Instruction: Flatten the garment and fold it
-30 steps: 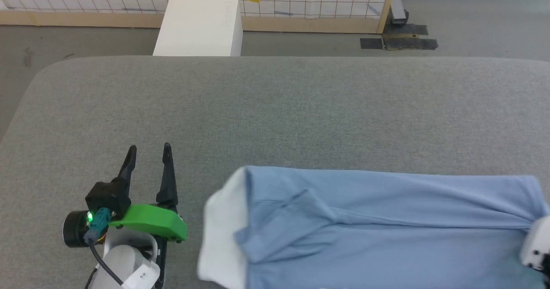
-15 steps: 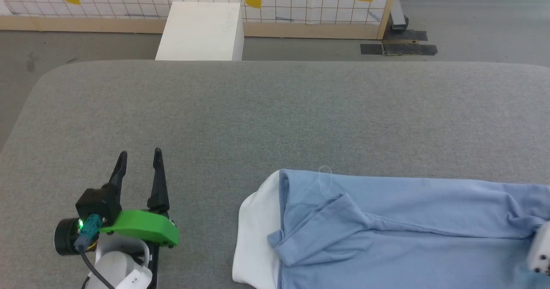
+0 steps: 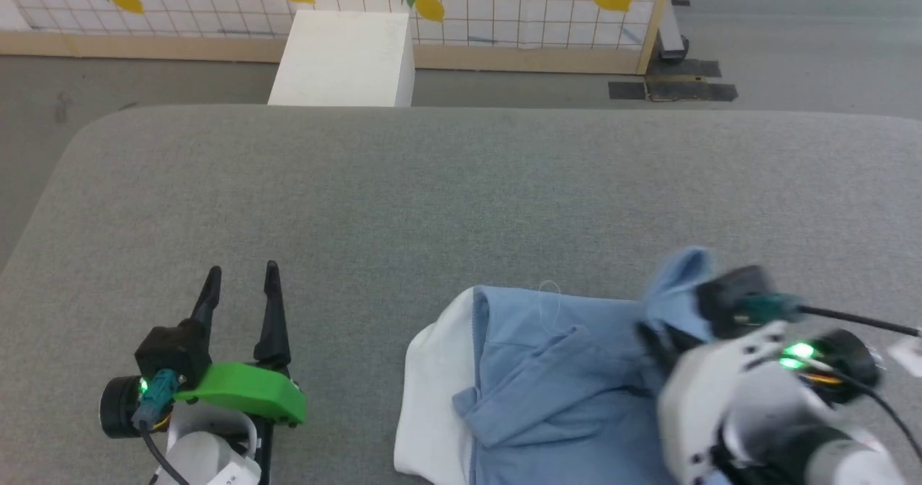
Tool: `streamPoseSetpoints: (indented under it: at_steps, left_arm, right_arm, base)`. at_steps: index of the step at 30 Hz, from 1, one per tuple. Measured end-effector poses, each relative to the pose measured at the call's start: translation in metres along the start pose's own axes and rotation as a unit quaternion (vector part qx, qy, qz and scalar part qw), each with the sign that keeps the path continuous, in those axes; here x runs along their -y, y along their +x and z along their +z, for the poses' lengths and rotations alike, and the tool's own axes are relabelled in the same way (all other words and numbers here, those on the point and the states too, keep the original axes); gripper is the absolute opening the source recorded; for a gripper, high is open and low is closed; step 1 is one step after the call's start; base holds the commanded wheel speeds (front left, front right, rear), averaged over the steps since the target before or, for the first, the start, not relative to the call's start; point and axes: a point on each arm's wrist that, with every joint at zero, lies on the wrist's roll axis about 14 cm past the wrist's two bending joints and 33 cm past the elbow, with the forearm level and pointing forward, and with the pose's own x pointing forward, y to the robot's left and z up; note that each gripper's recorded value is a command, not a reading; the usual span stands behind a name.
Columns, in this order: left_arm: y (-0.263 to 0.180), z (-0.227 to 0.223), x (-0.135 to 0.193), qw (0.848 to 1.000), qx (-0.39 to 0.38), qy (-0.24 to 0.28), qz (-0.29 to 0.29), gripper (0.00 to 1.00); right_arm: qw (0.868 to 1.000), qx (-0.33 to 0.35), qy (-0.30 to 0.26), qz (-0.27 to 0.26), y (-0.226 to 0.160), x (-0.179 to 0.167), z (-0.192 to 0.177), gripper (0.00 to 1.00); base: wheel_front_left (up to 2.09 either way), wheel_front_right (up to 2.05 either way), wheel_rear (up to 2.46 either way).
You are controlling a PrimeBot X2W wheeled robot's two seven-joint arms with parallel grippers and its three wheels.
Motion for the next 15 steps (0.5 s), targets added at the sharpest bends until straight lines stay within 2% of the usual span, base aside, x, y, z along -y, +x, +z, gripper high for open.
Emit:
streamPoseSetpoints:
  at_steps: [3,8,15]
  left_arm:
    - [0.001,-0.003,0.002,1.000,-0.004,-0.001,-0.001,1.00]
    - [0.007,-0.003,-0.001,1.000,-0.002,-0.003,0.002,1.00]
    - [0.015,-0.008,-0.007,1.000,-0.007,-0.002,0.010,1.00]
  right_arm:
    - [0.997,0.005,-0.036,0.068,0.015,-0.041,0.012,0.00]
    - [0.985,-0.013,-0.078,0.151,0.043,-0.093,0.010,0.00]
    - [0.969,-0.044,-0.108,0.217,0.085,-0.135,-0.005,0.00]
  base:
    - [0.00,0.00,0.00]
    - [0.00,0.00,0.00]
    - [0.00,0.00,0.00]
